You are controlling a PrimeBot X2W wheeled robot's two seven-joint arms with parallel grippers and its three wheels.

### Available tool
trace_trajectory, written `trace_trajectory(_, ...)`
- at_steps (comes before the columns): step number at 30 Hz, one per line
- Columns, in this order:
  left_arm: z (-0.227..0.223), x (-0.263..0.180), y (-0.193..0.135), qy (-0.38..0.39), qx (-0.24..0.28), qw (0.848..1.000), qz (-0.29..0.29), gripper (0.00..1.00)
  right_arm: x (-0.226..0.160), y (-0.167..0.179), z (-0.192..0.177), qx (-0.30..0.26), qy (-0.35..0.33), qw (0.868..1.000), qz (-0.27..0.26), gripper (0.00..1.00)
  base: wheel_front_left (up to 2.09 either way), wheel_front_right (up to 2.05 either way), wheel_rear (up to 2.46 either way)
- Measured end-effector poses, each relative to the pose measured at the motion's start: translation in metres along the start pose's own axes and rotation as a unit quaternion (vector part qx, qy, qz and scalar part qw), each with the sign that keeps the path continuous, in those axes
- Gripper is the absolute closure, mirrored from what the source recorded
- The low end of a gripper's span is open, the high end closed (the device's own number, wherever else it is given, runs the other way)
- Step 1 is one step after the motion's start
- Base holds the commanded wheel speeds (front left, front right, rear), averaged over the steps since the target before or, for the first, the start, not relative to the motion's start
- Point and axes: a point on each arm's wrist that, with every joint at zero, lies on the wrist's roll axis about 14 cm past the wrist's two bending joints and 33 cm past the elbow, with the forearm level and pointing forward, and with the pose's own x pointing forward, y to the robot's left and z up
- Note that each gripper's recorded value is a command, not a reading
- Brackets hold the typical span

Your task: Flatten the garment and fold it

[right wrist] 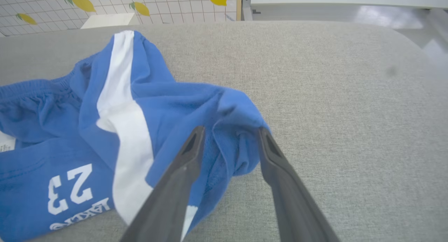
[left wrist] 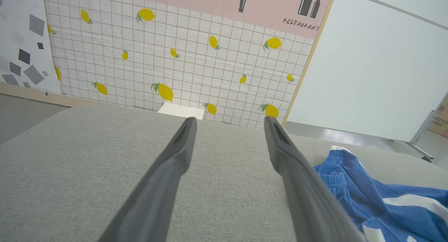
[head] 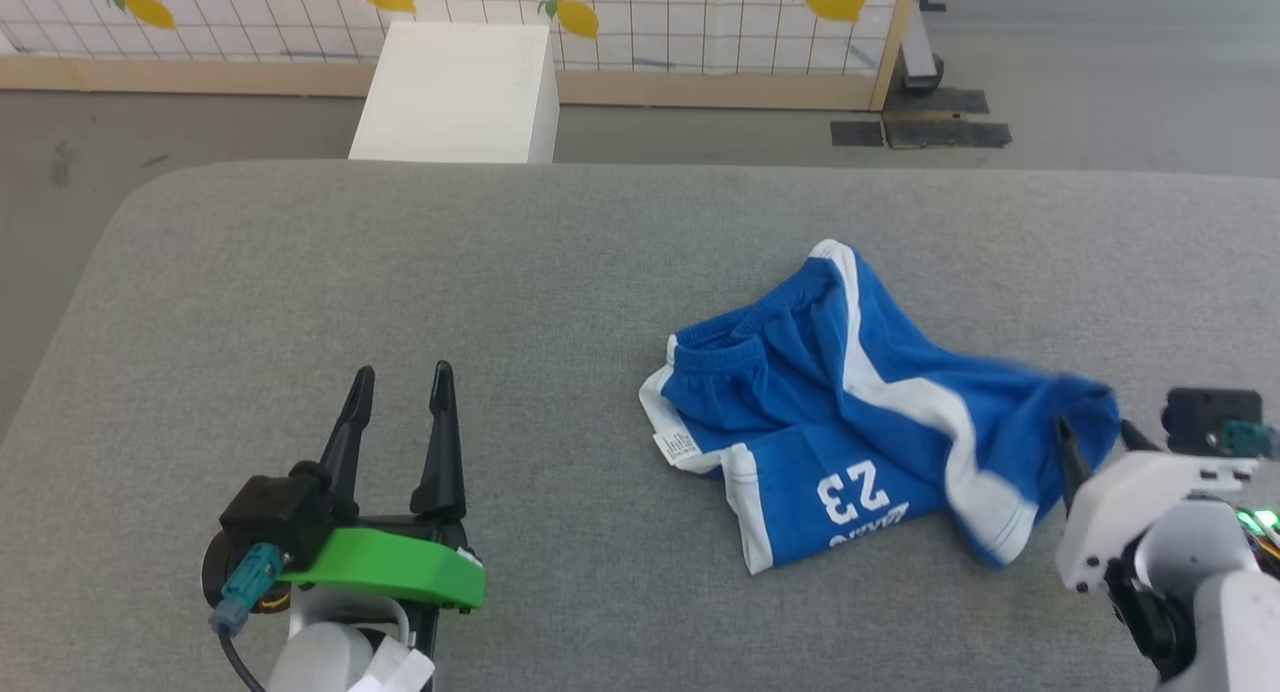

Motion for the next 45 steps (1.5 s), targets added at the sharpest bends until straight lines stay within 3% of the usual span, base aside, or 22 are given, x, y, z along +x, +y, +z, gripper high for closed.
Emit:
trace_trajectory(5,0.006,-0.002,-0.003,-0.007,0.000,1.000,-0.004,0.00,-0.021,0.016,0.021,-0.019,-0.069,0.997,0.023,0.00,0.00,0.00,0.00)
trace_trajectory(12,0.008,-0.002,-0.006,-0.011,-0.002,1.000,-0.011,0.00,-0.051,0.142,0.021,-0.079,-0.106,0.971,0.200,0.00,0.00,0.00,0.00)
trace_trajectory(16,0.004,0.000,-0.006,-0.007,-0.002,1.000,-0.011,0.00,-0.045,0.171,-0.001,-0.123,-0.071,0.961,0.237,0.00,0.00,0.00,0.00)
trace_trajectory(24,-0.001,-0.001,0.003,0.001,-0.004,1.000,0.003,0.00,-0.016,0.189,-0.048,-0.187,0.045,0.947,0.257,0.00,0.00,0.00,0.00)
trace_trajectory(25,-0.001,-0.002,0.004,0.002,-0.005,1.000,0.005,0.00,-0.016,0.190,-0.053,-0.191,0.056,0.945,0.259,0.24,0.00,0.00,0.00)
trace_trajectory(26,-0.001,-0.003,0.006,0.002,-0.004,1.000,0.008,0.00,-0.015,0.192,-0.056,-0.193,0.064,0.944,0.261,0.55,0.00,0.00,0.00)
trace_trajectory(27,-0.001,-0.004,0.008,0.003,-0.003,1.000,0.011,0.00,-0.014,0.193,-0.058,-0.195,0.070,0.943,0.262,1.00,0.00,0.00,0.00)
trace_trajectory(30,-0.002,-0.006,0.013,0.006,-0.002,1.000,0.018,0.00,-0.008,0.192,-0.053,-0.181,0.064,0.946,0.259,1.00,0.00,0.00,0.00)
trace_trajectory(36,0.000,-0.008,0.018,0.004,0.001,1.000,0.028,0.00,-0.001,0.154,-0.033,-0.106,0.035,0.971,0.210,1.00,0.00,0.00,0.00)
trace_trajectory(41,0.005,-0.007,0.013,-0.005,-0.001,1.000,0.021,0.00,-0.019,0.087,-0.039,-0.040,0.034,0.991,0.126,1.00,0.00,0.00,0.00)
trace_trajectory(45,0.005,-0.002,0.003,-0.007,-0.005,1.000,0.004,0.00,-0.033,0.030,-0.035,-0.015,0.021,0.999,0.048,1.00,0.00,0.00,0.00)
